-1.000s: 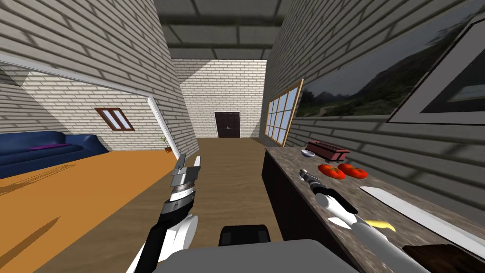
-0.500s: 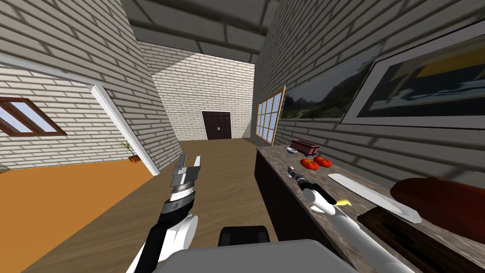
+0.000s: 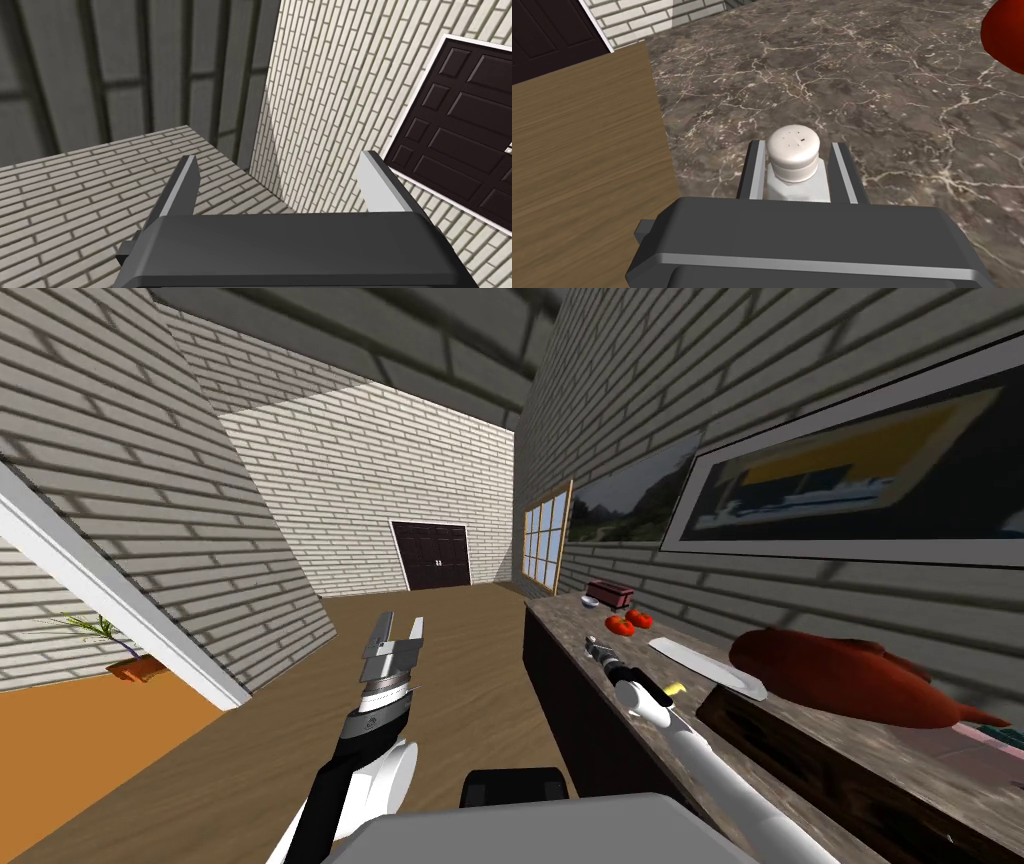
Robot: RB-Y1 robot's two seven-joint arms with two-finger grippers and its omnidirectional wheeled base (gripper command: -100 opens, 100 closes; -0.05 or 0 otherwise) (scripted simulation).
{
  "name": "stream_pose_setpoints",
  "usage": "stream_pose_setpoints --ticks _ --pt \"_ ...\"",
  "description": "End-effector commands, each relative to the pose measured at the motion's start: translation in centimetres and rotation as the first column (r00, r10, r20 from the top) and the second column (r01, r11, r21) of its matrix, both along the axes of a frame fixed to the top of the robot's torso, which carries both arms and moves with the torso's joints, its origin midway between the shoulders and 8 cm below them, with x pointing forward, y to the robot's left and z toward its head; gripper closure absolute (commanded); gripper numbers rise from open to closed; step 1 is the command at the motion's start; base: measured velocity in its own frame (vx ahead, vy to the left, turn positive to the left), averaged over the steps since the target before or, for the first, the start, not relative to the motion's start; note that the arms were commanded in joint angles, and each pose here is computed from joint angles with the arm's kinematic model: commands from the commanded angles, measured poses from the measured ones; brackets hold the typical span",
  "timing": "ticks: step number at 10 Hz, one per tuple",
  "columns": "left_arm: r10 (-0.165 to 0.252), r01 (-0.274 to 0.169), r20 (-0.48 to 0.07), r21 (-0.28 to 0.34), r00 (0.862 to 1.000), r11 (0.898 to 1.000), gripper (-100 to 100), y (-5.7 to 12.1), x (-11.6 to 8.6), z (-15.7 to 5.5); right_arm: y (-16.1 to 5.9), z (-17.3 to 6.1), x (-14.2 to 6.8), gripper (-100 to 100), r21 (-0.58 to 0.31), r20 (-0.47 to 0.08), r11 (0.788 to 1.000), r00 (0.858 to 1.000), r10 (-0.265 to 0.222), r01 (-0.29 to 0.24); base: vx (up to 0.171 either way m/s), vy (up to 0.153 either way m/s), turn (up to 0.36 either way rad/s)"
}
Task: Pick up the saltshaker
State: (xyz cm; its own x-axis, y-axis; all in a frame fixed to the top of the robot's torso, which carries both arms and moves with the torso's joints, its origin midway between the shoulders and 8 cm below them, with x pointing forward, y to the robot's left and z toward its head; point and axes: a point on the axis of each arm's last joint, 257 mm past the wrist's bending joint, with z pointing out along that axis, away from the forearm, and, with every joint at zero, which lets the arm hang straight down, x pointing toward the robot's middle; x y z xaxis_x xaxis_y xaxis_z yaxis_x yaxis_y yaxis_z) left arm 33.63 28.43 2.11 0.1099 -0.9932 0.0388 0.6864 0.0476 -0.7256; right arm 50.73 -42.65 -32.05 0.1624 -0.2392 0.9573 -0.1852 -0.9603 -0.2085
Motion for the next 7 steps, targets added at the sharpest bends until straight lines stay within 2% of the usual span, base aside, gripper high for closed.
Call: stream_pose_setpoints --ticks 1,2,3,4,5,6,7 --pt "0.000 0.000 0.000 0.000 1.000 1.000 0 0.0 0.0 0.0 5.3 1.1 1.8 100 -0.007 0.017 0.995 0.995 0.095 -0.095 0.122 -0.028 -0.442" --pt "0.000 0.000 0.000 0.000 1.000 1.000 0 0.0 0.0 0.0 5.4 1.1 1.8 100 -0.007 0.017 0.995 0.995 0.095 -0.095 0.099 -0.007 -0.287" --pt "0.000 0.000 0.000 0.000 1.000 1.000 0 0.0 0.0 0.0 8.9 1.8 2.7 100 -0.019 0.028 0.988 0.988 0.154 -0.154 0.098 -0.013 -0.401" --pt "0.000 0.000 0.000 0.000 1.000 1.000 0 0.0 0.0 0.0 10.0 2.4 2.9 100 -0.018 0.037 0.985 0.984 0.172 -0.171 0.085 -0.003 -0.363" --pt "0.000 0.000 0.000 0.000 1.000 1.000 0 0.0 0.0 0.0 10.0 2.4 2.9 100 -0.018 0.037 0.985 0.984 0.172 -0.171 0.037 0.013 -0.094" --pt "0.000 0.000 0.000 0.000 1.000 1.000 0 0.0 0.0 0.0 14.5 3.9 3.8 100 -0.035 0.061 0.969 0.967 0.246 -0.244 0.060 -0.008 -0.345" --pt "0.000 0.000 0.000 0.000 1.000 1.000 0 0.0 0.0 0.0 14.6 3.9 3.8 100 -0.033 0.061 0.969 0.967 0.246 -0.244 0.078 0.005 -0.375"
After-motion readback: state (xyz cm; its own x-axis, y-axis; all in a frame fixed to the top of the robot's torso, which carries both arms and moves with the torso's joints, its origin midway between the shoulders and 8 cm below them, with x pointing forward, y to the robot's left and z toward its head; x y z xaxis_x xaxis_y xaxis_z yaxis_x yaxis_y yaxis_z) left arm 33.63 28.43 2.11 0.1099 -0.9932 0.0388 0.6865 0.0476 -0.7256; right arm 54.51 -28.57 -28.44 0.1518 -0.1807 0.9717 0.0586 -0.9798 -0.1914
